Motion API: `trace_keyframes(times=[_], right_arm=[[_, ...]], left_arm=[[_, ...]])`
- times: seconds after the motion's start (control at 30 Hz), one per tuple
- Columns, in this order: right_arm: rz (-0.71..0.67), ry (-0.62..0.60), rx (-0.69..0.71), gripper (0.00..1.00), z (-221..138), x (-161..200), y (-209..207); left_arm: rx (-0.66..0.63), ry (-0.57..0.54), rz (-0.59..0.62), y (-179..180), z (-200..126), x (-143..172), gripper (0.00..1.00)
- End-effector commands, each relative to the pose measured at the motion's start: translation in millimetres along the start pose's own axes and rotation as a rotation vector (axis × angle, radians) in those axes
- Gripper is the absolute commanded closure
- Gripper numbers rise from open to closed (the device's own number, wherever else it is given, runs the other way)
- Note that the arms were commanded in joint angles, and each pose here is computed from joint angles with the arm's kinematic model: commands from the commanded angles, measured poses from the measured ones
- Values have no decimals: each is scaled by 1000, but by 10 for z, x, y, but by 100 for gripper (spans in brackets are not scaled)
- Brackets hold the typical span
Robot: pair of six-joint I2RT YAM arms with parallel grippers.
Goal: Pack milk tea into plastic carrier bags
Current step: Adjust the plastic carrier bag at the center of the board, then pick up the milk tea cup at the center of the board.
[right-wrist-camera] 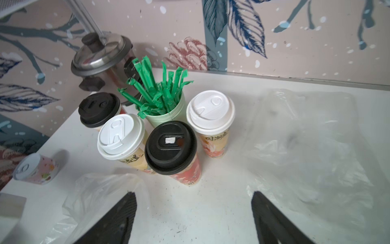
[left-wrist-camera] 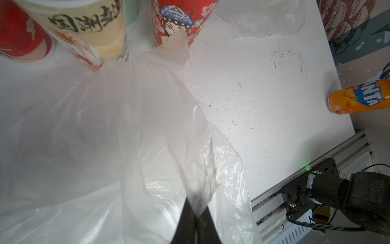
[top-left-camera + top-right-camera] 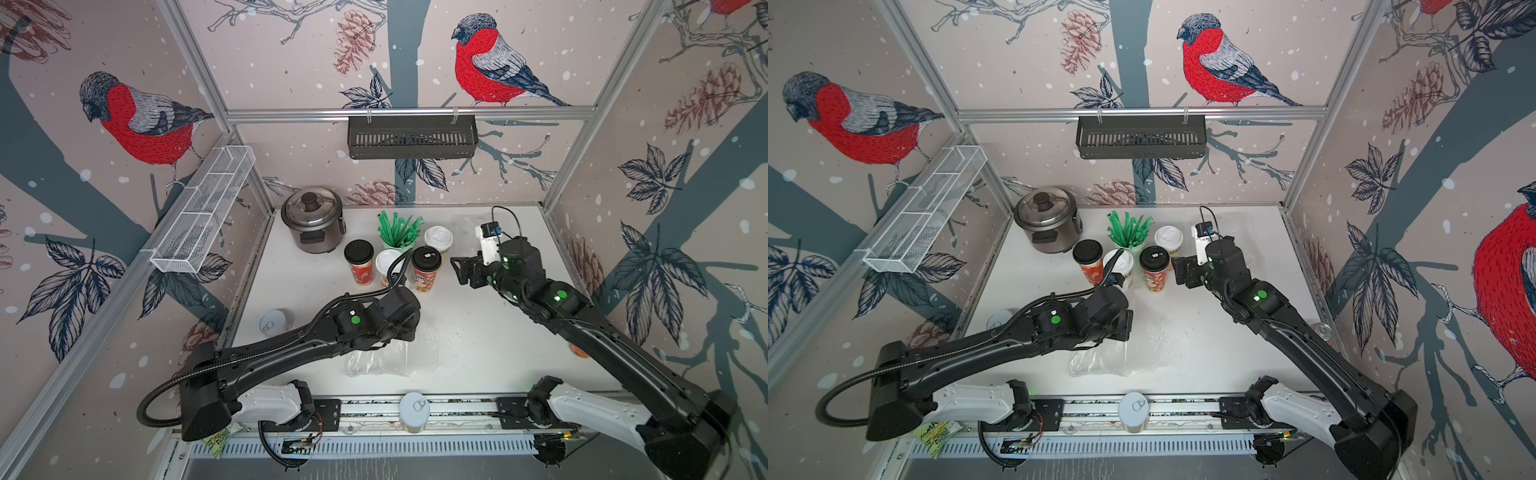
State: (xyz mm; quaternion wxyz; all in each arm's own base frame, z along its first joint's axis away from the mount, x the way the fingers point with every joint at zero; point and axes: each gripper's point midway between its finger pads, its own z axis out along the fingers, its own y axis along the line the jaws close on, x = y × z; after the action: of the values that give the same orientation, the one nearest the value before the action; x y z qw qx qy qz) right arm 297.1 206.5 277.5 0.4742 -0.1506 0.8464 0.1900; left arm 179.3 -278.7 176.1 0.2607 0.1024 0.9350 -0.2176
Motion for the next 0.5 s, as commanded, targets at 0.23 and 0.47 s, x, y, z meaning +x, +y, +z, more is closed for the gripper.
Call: trace_keyframes(times=[0.23, 0.47], right_arm=[[-158, 206, -94, 10, 496, 66, 370], [-195, 298, -79, 6, 744, 194, 414]], left_arm=[[47, -213, -57, 275, -408, -167, 100], [105, -272, -62, 270, -527, -211, 100]])
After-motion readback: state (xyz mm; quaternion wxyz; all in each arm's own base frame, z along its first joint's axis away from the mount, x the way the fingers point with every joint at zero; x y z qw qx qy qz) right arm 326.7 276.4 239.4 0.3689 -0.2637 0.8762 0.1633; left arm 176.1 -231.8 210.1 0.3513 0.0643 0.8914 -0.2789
